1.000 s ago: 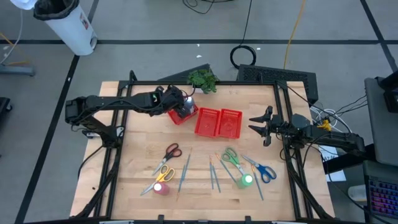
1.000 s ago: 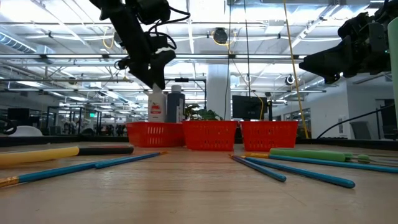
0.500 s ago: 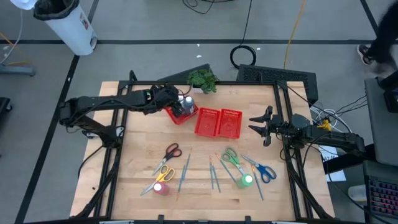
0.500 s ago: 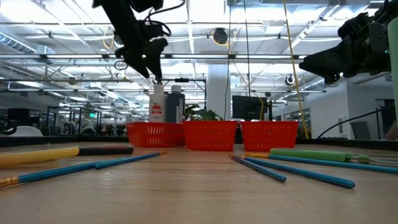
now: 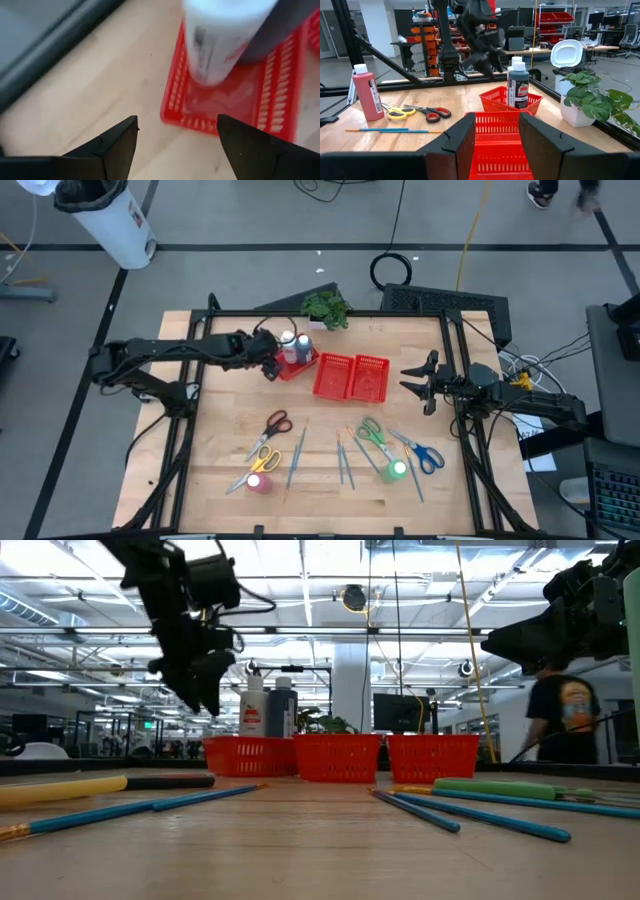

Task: Pick & Place Paint Supplies
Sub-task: Adjust the left red bin on the table

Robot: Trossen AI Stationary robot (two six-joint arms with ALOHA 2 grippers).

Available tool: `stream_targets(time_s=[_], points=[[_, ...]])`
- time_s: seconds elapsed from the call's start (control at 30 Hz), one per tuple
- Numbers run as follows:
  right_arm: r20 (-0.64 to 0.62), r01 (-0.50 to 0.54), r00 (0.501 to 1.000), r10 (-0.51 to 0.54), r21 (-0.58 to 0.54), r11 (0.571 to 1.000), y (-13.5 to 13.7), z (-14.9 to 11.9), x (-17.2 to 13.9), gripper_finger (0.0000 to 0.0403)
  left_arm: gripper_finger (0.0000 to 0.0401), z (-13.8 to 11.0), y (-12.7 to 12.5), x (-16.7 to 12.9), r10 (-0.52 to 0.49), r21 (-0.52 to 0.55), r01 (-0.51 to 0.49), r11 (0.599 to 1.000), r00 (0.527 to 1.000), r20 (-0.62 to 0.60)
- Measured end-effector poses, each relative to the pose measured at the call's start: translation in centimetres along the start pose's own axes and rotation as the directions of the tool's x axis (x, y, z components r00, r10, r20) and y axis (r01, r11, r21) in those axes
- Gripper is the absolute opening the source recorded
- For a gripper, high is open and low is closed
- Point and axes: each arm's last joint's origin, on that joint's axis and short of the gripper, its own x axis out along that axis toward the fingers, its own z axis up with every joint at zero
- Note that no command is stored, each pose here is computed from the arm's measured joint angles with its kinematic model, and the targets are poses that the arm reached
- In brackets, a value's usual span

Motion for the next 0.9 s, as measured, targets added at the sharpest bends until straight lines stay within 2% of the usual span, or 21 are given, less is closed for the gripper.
stream_targets(time_s=[0.3,0.57,0.77,0.9], points=[[0.000,0.000,1.000,0.000,0.000,1.000,0.0,0.0,0.0,0.0142,0.0273,-1.0,2.0,2.3,-0.012,-0.064,0.012,0.998,1.000,0.000],[0.000,0.000,1.000,0.000,0.000,1.000,0.0,0.0,0.0,0.0142,0.0273,-1.1,2.2,3.1,-0.105,-0.051,0.107,0.993,0.994,0.039],[0.000,0.000,1.000,0.000,0.000,1.000,0.0,0.0,0.0,0.0142,0.0273,-0.8,2.4,3.2,-0.097,-0.068,0.100,0.993,0.994,0.055],[0.000,0.000,1.000,0.000,0.000,1.000,0.0,0.0,0.0,0.0142,0.0273,-1.0,2.4,4.1,-0.082,-0.068,0.083,0.994,0.996,0.020]])
